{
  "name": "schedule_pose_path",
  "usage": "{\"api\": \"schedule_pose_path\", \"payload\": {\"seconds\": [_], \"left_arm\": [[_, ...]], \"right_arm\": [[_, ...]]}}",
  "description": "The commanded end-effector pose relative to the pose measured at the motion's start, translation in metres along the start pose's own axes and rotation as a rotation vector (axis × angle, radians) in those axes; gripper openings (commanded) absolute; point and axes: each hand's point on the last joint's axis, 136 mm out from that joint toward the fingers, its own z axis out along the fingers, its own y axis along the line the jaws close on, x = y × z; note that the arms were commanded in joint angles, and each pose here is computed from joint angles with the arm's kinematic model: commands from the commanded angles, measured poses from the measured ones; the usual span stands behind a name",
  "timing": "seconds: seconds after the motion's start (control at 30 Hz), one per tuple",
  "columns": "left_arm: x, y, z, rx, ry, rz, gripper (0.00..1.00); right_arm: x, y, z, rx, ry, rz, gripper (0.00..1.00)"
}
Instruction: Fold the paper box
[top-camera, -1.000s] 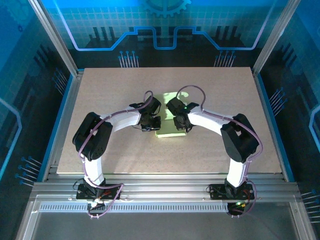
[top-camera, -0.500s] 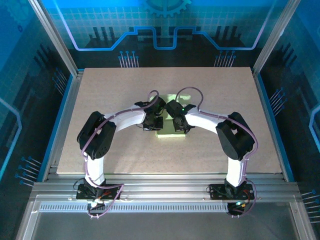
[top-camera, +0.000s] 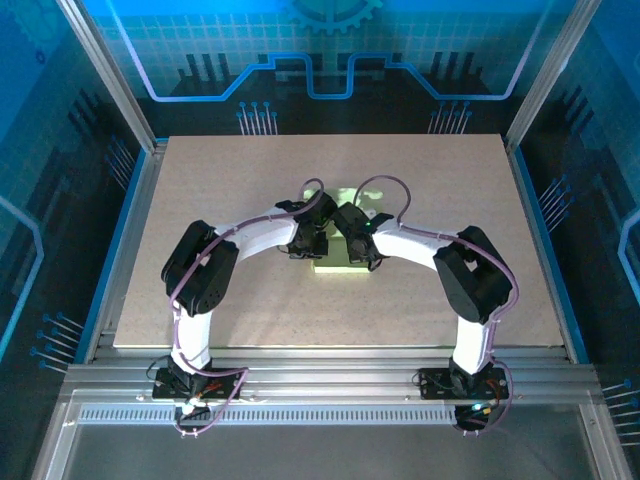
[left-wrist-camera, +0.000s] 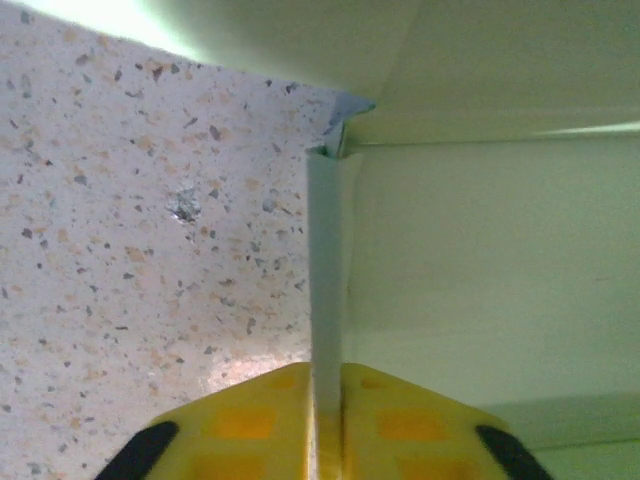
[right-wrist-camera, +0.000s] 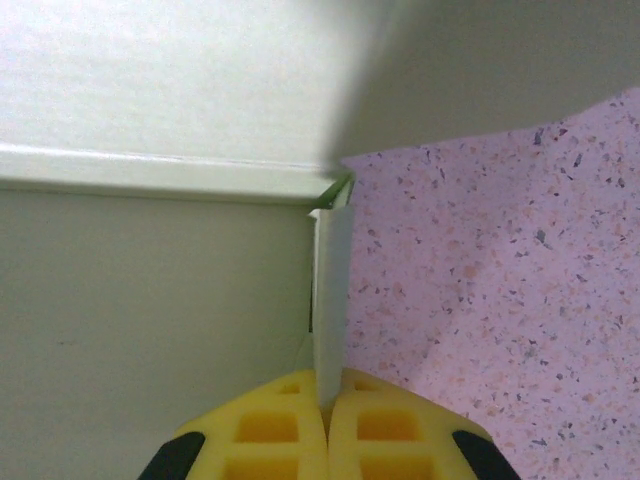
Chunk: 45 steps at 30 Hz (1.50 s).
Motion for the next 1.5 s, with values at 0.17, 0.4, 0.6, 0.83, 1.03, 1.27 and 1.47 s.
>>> {"api": "schedule_pose_path", "payload": {"seconds": [0.17,0.4,0.6,0.83,1.03,1.27,1.47], "left_arm": [[0.010,0.012,-0.008,-0.002,-0.001,-0.013,0.34],[-0.002,0.001,-0.032,0.081,-0.044,-0.027,0.54],[-0.002,-0.003,-0.037,0.120,-0.052,-0.039,0.73],[-0.008,-0.006,-0.051,0.192,-0.103,-0.054,0.89],[-0.007,-0.002,-0.049,0.205,-0.106,-0.071,0.89],[0.004,-0.007,-0.032,0.284,-0.031,-0.120,0.57],[0.003,-0.010,-0.023,0.264,-0.010,-0.120,0.41]], "right_arm": [[0.022,-0.022,0.007,0.089,0.062,-0.020,0.00],[0.020,-0.024,0.004,0.093,0.051,-0.008,0.10],[0.014,-0.024,-0.003,0.085,0.025,-0.005,0.36],[0.004,-0.021,-0.017,0.020,-0.036,0.004,0.57],[0.000,-0.012,-0.026,-0.064,-0.059,0.012,0.60],[0.002,-0.011,-0.022,-0.117,-0.031,0.059,0.45],[0.006,-0.017,-0.012,-0.063,-0.009,0.056,0.36]]}}
